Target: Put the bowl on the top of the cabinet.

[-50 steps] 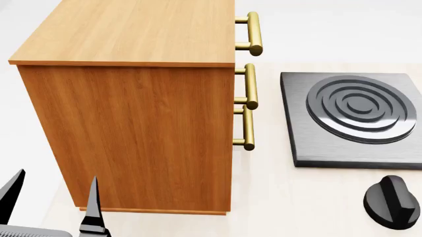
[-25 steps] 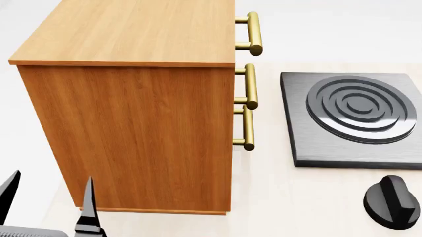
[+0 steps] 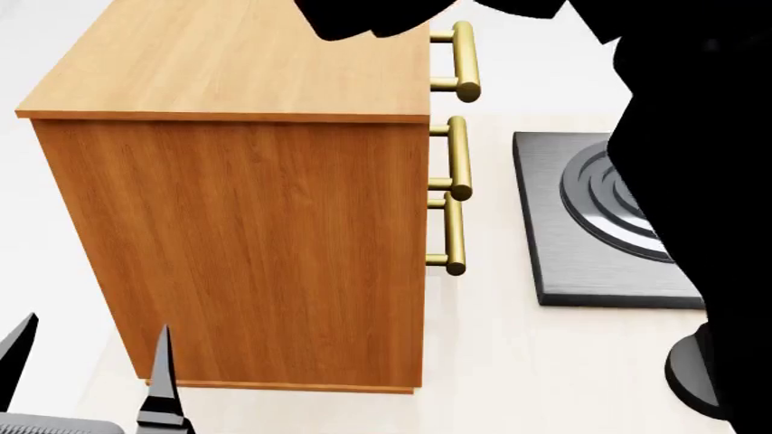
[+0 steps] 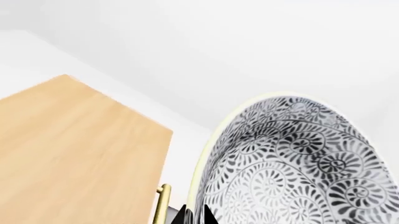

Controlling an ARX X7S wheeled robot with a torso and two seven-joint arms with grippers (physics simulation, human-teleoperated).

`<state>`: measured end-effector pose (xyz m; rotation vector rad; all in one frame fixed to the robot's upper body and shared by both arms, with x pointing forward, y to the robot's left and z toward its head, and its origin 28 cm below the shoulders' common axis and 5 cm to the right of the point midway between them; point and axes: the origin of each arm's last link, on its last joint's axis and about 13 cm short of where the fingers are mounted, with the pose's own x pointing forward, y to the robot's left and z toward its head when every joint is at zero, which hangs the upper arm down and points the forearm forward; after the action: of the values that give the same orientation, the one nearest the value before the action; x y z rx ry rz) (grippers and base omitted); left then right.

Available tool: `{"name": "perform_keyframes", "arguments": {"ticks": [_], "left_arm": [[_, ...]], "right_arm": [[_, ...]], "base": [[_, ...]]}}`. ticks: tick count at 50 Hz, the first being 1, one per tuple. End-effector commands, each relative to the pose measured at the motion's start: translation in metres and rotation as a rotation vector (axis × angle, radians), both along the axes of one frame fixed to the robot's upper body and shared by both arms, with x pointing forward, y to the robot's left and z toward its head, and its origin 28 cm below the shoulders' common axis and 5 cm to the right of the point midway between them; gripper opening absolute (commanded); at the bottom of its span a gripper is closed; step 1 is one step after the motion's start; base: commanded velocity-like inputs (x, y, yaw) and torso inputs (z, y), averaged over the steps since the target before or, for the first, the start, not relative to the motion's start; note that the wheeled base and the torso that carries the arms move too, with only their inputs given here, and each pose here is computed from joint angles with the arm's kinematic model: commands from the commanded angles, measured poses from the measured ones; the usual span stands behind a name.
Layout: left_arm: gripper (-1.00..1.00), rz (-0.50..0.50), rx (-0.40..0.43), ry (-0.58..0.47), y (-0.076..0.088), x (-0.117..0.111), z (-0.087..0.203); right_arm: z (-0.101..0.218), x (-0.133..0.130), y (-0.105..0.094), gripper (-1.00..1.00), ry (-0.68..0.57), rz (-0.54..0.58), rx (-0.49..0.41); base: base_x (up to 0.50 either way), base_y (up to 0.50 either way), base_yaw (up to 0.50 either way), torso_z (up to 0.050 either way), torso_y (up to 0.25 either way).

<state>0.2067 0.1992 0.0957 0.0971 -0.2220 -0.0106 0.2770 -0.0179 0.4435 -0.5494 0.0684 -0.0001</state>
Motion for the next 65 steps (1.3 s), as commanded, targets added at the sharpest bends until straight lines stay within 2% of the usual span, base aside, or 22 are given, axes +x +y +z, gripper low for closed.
{"name": "perform_keyframes", "arguments": {"ticks": [1,37,52,65], "left_arm": [[1.00,-0.001,-0.001,0.002,0.000,0.000,-0.001],[1.00,0.006,-0.006,0.011,0.001,0.001,-0.004],[1.00,-0.002,-0.002,0.011,0.000,0.003,-0.004],[1.00,0.003,-0.006,0.013,0.001,0.002,-0.004]], "right_arm": [[-0.016,-0.001,0.013,-1.00,-0.015,0.039,-0.053],[-0.062,0.015,0.032,-1.00,0.012,0.104,-0.128],[-0.064,0.025,0.034,-1.00,-0.005,0.110,-0.155],[-0.075,0.017,0.046,-1.00,-0.010,0.148,-0.176]], "base": [[0.00,0.00,0.00,0.000,0.000],[0.00,0.00,0.00,0.000,0.001],[0.00,0.00,0.00,0.000,0.001],[0.00,0.00,0.00,0.000,0.001]]}}
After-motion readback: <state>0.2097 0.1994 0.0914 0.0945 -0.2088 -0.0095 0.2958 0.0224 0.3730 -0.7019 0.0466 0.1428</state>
